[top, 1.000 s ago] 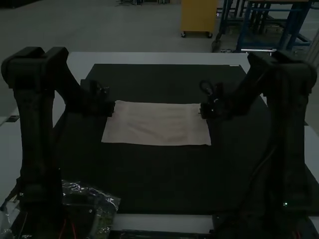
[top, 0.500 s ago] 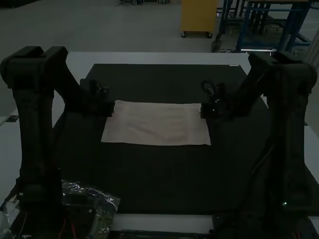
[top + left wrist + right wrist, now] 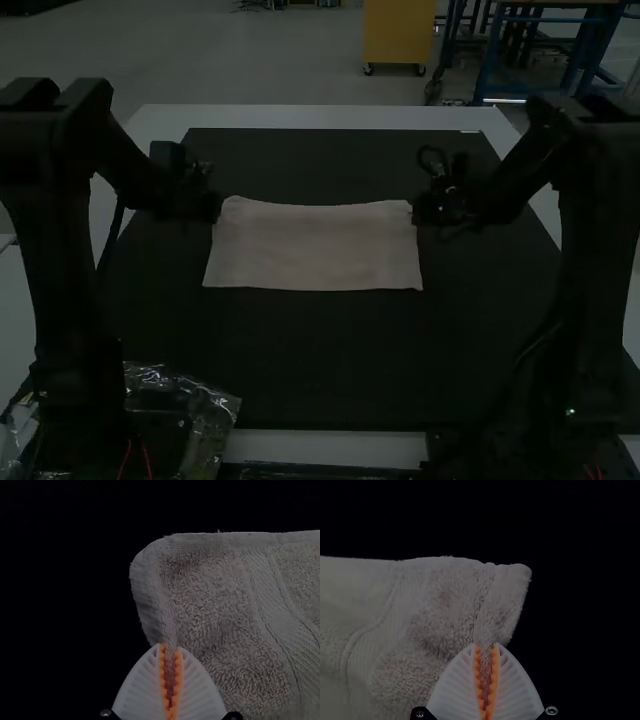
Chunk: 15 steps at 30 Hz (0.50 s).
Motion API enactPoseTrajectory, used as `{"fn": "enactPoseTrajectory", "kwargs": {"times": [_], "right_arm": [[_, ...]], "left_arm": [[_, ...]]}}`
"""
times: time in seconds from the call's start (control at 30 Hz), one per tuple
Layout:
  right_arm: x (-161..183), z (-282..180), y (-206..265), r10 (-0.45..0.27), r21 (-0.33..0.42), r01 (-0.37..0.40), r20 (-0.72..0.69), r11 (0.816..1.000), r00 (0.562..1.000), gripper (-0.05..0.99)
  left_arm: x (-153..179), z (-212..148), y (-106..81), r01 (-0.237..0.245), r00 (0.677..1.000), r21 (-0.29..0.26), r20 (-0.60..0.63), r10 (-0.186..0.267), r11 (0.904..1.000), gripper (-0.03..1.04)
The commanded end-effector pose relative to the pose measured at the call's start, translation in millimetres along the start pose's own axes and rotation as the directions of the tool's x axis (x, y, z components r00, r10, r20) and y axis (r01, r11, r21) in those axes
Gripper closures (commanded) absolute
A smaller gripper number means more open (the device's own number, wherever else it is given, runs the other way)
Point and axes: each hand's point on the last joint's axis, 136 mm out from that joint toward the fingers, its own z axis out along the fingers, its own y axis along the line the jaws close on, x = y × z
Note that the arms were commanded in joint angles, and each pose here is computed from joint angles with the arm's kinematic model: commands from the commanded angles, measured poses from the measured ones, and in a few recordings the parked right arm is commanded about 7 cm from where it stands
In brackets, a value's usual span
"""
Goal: Fold the towel.
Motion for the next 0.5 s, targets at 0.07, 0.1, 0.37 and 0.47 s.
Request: {"fn": "enactPoseTrajectory", "kwargs": {"times": [0.07,0.1,0.37,0.47], "right_arm": [[-13.8,-23.5,-4.0,0.015,0.007,-0.016,0.025,1.0,1.0,0.96],[-11.2,-26.1,-2.3,0.018,0.002,-0.018,0.018,1.0,1.0,0.96],[-3.0,-46.9,11.6,0.009,-0.034,-0.009,-0.02,0.999,1.0,0.96],[-3.3,-55.4,15.7,0.003,-0.04,-0.004,-0.022,0.999,1.0,0.96]], "left_arm": [[-4.8,-23.5,10.5,-0.026,1.0,-0.044,0.008,0.026,0.9987,0.99],[-2.9,-26.7,9.1,-0.026,1.0,-0.042,0.003,0.026,0.9988,0.99],[9.4,-53.4,-0.9,-0.046,0.998,-0.034,-0.041,0.045,0.9984,0.99],[11.0,-63.1,-3.3,-0.064,0.997,-0.034,-0.041,0.062,0.9974,0.99]]}}
